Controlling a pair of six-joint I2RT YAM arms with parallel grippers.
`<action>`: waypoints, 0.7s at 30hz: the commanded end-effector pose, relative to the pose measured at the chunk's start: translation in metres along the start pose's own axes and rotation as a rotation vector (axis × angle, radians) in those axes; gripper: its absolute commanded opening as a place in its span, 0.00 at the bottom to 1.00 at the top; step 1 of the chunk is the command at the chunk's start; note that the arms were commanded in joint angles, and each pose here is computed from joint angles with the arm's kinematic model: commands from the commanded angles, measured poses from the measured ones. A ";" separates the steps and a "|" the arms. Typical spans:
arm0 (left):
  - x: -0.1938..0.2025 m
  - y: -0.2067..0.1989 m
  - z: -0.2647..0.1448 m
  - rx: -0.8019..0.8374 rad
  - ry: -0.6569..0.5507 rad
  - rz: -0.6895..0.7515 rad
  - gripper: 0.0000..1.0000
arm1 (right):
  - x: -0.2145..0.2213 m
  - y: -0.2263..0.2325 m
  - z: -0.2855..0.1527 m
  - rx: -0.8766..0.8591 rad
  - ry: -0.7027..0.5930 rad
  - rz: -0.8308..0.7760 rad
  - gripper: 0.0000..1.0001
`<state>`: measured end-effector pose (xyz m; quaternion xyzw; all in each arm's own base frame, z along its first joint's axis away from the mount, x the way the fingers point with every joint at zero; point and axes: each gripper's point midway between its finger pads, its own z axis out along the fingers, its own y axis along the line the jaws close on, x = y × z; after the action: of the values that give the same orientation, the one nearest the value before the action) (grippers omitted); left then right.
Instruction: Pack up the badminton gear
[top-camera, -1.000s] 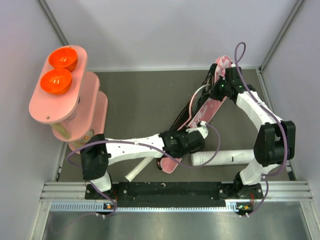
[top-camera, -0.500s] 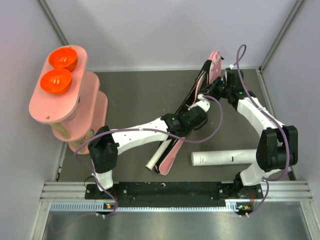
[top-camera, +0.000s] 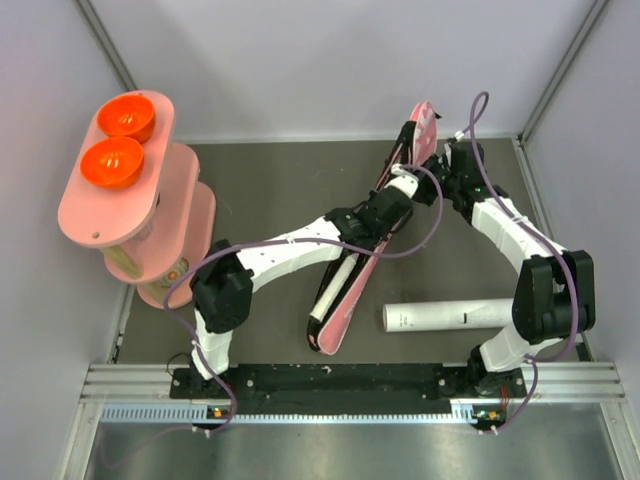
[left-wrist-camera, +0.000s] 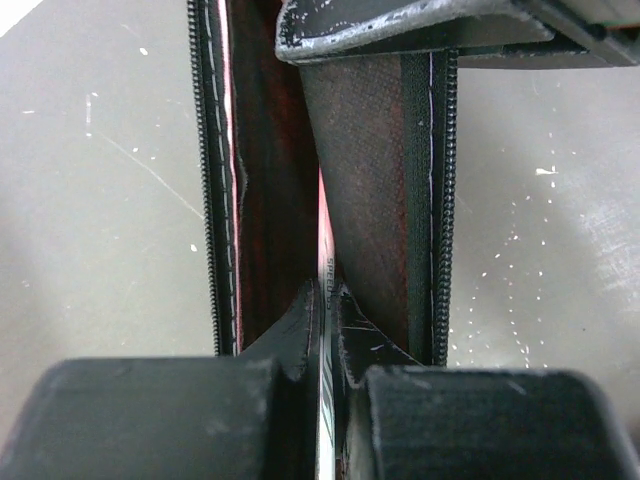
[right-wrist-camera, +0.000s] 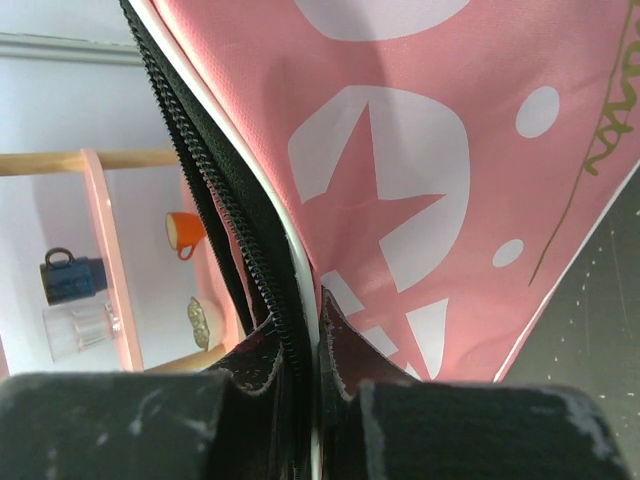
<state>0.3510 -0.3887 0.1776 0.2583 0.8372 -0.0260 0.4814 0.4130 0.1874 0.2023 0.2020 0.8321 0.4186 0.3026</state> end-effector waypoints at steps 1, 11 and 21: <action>-0.051 -0.008 0.004 0.098 -0.112 -0.133 0.00 | -0.001 0.054 -0.023 -0.166 -0.010 -0.046 0.00; -0.037 -0.002 -0.065 0.371 0.031 -0.217 0.73 | -0.001 0.045 -0.015 -0.150 0.009 -0.056 0.00; 0.018 0.031 -0.134 0.492 0.034 -0.292 0.80 | -0.001 0.042 -0.011 -0.163 0.036 -0.069 0.00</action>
<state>0.2737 -0.3114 0.2556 0.2291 0.8443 -0.2429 0.4192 0.4044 0.1933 0.2028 0.1838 0.8352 0.4334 0.2843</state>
